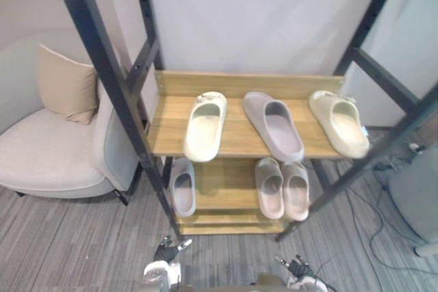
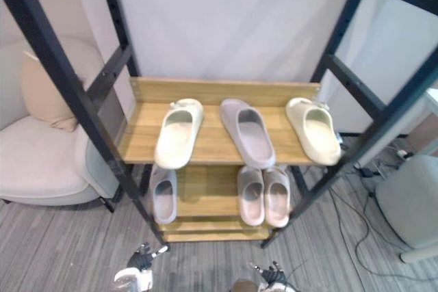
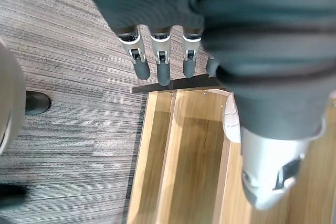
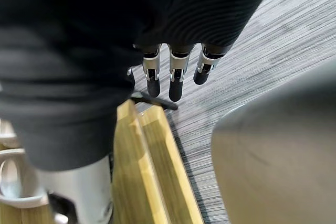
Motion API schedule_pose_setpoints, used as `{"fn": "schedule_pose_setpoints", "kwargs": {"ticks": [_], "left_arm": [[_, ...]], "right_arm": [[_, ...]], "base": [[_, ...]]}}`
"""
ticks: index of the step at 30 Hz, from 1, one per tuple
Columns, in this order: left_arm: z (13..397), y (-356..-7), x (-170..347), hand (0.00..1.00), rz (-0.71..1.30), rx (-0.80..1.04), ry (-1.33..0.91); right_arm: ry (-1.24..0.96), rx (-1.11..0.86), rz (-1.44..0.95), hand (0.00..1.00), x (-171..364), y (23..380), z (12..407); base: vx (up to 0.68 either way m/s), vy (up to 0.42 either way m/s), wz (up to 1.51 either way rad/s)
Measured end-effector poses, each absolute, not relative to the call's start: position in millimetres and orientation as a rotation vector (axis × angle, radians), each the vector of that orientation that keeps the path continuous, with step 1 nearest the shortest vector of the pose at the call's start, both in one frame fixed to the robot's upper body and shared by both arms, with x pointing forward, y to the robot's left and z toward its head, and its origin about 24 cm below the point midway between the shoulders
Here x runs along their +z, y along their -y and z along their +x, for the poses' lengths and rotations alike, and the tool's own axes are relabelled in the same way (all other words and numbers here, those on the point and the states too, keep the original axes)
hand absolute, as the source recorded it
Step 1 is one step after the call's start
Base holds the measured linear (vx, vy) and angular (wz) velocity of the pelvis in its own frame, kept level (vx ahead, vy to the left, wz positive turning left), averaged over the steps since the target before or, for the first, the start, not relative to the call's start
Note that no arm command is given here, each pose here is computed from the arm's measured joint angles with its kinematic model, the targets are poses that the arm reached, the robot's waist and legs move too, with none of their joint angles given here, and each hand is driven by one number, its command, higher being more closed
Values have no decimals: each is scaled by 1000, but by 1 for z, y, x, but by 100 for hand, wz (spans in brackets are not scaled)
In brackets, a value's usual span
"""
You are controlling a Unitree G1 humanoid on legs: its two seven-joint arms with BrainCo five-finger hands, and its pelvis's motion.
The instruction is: Organize the slippers on the shoe rack
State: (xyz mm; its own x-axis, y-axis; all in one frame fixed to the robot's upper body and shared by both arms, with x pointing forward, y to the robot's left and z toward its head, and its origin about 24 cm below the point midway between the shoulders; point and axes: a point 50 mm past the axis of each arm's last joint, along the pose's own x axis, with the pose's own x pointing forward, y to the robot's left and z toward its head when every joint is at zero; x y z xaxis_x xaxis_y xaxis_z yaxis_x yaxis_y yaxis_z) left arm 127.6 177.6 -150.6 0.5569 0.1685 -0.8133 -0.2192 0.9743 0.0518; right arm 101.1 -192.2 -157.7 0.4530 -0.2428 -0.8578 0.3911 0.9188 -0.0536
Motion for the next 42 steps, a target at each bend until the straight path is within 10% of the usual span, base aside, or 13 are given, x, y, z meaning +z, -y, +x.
{"fn": "schedule_pose_setpoints", "kwargs": {"ticks": [42], "left_arm": [[109, -181, -161, 0, 95, 105, -1060]], "right_arm": [[-1045, -420, 93, 0, -159, 211, 92]], "base": [[-1, -24, -3]]}}
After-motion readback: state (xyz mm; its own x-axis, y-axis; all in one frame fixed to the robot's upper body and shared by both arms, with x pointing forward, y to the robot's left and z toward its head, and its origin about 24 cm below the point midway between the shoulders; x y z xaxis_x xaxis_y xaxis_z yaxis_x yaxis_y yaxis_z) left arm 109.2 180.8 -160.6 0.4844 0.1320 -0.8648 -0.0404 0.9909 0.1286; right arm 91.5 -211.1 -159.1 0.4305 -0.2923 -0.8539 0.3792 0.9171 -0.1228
